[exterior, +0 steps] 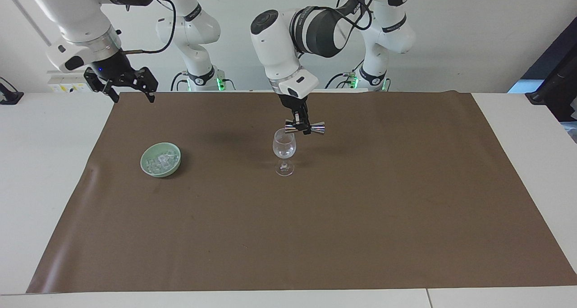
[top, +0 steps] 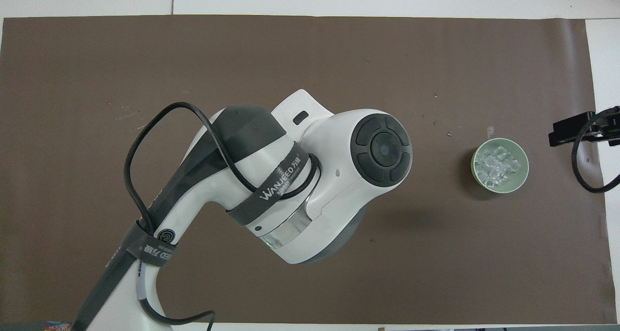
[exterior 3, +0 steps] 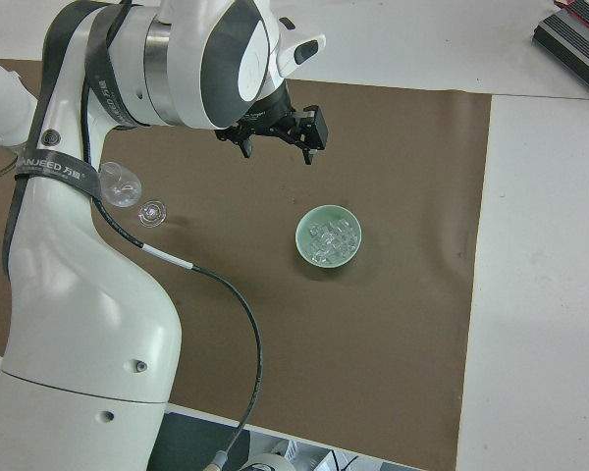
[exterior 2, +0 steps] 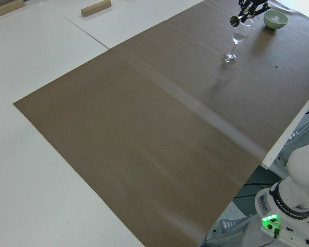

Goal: Pour wine and add ice with both arms
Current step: 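Carry the jigger back with the left gripper while the right gripper reaches the bowl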

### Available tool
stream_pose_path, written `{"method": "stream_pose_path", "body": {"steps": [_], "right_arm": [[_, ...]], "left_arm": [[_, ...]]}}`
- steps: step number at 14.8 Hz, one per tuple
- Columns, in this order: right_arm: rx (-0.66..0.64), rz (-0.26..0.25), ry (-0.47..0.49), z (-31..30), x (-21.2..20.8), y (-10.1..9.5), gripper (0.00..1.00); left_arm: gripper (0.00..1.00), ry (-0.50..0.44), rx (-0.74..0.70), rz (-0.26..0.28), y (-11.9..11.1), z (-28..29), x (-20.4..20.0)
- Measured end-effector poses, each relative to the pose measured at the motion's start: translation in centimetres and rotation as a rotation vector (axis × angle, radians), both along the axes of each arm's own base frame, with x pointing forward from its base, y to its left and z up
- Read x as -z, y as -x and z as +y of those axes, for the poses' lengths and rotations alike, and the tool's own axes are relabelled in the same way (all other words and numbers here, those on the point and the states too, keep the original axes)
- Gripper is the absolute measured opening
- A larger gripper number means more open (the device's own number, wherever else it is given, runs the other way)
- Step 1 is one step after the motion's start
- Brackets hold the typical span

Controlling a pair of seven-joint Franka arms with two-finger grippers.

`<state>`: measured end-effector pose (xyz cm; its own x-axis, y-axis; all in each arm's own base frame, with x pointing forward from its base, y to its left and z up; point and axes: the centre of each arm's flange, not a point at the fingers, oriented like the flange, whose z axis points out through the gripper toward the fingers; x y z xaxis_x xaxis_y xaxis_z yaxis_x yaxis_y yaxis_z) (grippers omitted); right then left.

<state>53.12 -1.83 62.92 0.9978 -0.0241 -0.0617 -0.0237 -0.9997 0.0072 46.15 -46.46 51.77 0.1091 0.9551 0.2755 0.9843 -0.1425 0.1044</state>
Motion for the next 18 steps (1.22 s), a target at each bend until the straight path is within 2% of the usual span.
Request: {"method": "stream_pose_path", "body": {"steps": [3, 7, 12, 15, 18], "right_arm": [[0.0, 0.0, 0.0, 0.0, 0.0, 0.0, 1.0], [0.0, 0.0, 0.0, 0.0, 0.0, 0.0, 1.0], [-0.026, 0.004, -0.002, 0.0, 0.2, 0.0, 1.0], [-0.133, -0.001, -0.009, -0.1, 1.9, 0.0, 1.0], [-0.192, -0.032, -0.01, -0.1, 6.1, -0.2, 1.0]], "left_arm": [[0.22, 0.096, -0.032, 0.023, -1.5, 2.4, -2.5], [0.22, 0.225, -0.06, 0.089, -5.9, 9.3, -4.1], [0.22, 0.391, -0.031, 0.184, -11.2, 20.4, -3.6], [0.22, 0.493, 0.001, 0.214, -13.5, 26.7, -2.9], [0.22, 0.598, 0.031, 0.227, -14.9, 32.3, -1.8]]}}
